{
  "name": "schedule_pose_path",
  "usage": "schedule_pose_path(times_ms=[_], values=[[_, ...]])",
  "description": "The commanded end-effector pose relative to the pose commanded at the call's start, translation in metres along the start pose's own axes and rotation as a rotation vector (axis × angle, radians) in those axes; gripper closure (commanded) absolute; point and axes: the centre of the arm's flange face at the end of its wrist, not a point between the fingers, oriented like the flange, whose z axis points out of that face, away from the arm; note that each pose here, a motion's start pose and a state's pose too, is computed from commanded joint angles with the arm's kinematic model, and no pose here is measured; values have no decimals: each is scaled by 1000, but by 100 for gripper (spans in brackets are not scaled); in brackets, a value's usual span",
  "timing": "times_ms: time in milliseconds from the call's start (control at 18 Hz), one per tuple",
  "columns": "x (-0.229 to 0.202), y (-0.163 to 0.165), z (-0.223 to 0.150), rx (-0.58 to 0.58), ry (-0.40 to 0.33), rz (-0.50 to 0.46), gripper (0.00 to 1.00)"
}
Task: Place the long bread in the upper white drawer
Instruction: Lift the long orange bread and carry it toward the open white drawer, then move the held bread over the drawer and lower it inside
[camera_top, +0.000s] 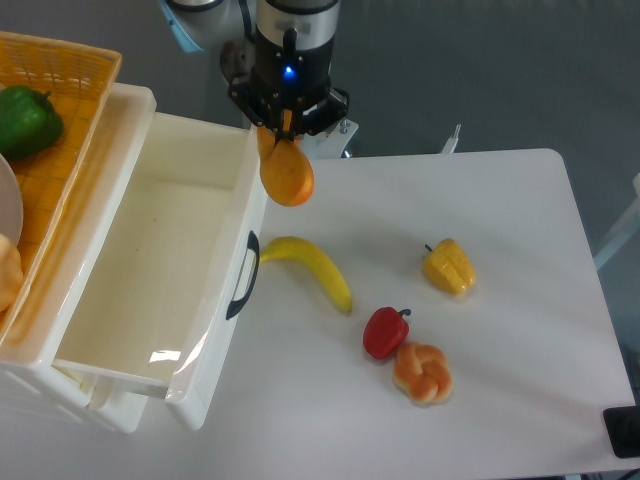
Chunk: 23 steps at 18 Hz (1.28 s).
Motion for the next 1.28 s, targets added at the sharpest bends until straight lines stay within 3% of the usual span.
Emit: schedule_pose_path(times_ms=[389,778,1278], values=[[9,-3,-2,44,53,-26,100],[21,-18,1,104,41,-40,100],[41,-35,24,88,49,-14,100]])
